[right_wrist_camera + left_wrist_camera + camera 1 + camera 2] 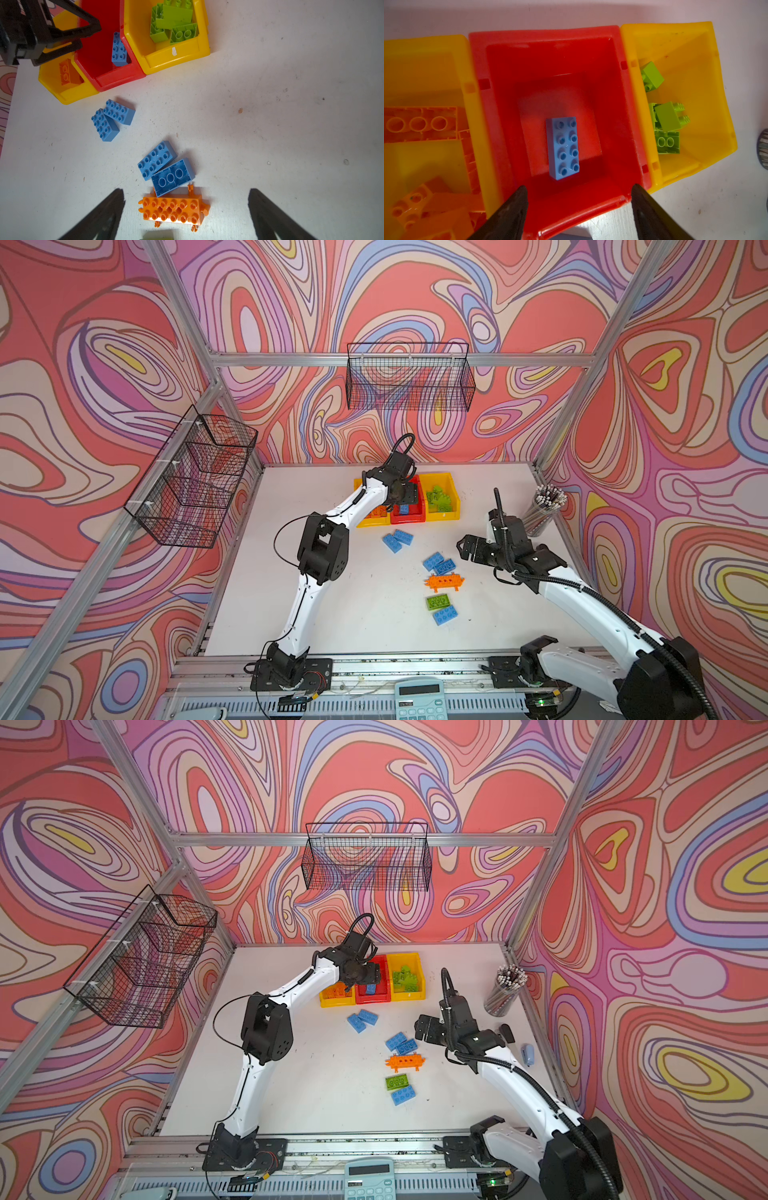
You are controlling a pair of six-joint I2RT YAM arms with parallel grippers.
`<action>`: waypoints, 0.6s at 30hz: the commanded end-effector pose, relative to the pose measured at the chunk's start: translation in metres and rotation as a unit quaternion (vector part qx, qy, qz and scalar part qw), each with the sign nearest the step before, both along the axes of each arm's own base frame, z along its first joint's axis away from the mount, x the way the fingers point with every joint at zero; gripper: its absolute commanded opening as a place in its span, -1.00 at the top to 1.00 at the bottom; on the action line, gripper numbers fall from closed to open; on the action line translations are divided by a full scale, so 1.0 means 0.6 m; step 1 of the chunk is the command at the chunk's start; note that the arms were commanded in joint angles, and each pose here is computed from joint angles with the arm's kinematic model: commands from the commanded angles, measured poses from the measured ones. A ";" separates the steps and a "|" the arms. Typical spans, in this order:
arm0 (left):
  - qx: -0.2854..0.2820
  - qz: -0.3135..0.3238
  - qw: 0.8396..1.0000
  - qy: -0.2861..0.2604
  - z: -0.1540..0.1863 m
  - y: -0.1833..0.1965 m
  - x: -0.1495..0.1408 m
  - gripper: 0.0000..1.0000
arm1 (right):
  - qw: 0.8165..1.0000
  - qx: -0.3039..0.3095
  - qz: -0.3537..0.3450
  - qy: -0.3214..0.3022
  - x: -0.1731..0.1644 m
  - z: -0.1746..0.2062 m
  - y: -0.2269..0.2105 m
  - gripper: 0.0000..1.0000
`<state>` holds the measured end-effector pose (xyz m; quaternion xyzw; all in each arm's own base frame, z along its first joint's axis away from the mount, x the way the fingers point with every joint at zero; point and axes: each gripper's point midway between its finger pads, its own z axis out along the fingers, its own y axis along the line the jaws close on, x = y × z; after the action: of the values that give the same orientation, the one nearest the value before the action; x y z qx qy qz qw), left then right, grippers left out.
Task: Sort the legos into containers by color
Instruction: Place the lego in the container, then move the lego to the center of the table.
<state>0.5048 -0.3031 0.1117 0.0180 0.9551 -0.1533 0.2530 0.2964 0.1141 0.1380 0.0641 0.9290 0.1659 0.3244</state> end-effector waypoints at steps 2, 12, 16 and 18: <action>-0.022 0.010 1.000 -0.019 0.059 0.018 -0.030 -0.60 | 1.000 0.001 -0.011 -0.021 0.007 0.028 -0.007 -0.96; -0.032 0.014 0.999 -0.017 0.066 0.070 -0.156 -0.60 | 1.000 -0.001 -0.010 -0.017 -0.003 0.020 -0.009 -0.96; -0.022 0.011 1.000 -0.001 0.044 0.089 -0.198 -0.62 | 1.000 -0.001 -0.008 -0.013 -0.009 0.014 -0.010 -0.96; -0.015 0.015 1.000 0.009 0.025 0.101 -0.219 -0.64 | 1.000 -0.003 -0.009 -0.010 -0.013 0.010 -0.013 -0.96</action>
<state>0.3842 -0.2495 0.1363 0.0086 0.9526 -0.1697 0.2525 0.2942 0.1121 0.1490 0.0643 0.9227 0.1694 0.3401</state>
